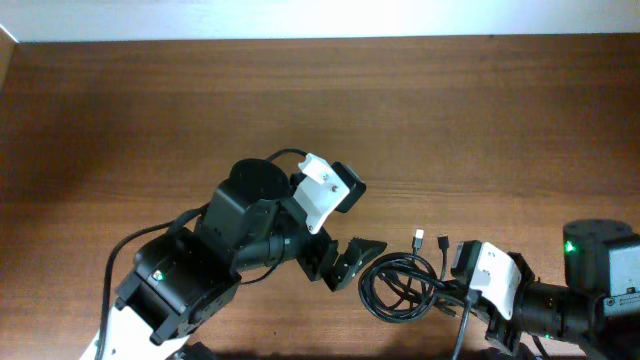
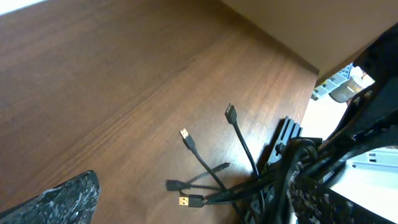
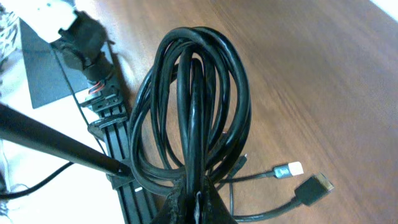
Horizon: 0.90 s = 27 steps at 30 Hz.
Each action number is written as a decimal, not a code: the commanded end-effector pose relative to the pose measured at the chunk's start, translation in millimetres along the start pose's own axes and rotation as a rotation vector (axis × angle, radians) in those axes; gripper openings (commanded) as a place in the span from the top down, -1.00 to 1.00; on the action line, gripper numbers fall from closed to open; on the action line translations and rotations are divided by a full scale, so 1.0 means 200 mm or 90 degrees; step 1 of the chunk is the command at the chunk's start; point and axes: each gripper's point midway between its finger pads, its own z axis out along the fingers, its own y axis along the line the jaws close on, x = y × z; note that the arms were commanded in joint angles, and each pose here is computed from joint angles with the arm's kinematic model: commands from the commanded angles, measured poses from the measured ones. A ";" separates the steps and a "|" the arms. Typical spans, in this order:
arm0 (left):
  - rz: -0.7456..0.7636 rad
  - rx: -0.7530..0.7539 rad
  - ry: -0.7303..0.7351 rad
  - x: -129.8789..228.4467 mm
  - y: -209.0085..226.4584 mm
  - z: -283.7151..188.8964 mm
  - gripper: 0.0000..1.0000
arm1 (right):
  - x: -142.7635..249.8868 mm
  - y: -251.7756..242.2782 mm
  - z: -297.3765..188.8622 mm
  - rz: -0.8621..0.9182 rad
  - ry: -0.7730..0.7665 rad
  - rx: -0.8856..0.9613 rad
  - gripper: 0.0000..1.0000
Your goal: Untangle cables
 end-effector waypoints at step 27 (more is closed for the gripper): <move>-0.060 0.278 0.132 0.17 -0.28 0.10 0.11 | -0.19 0.00 -0.03 -0.299 -0.113 0.005 0.92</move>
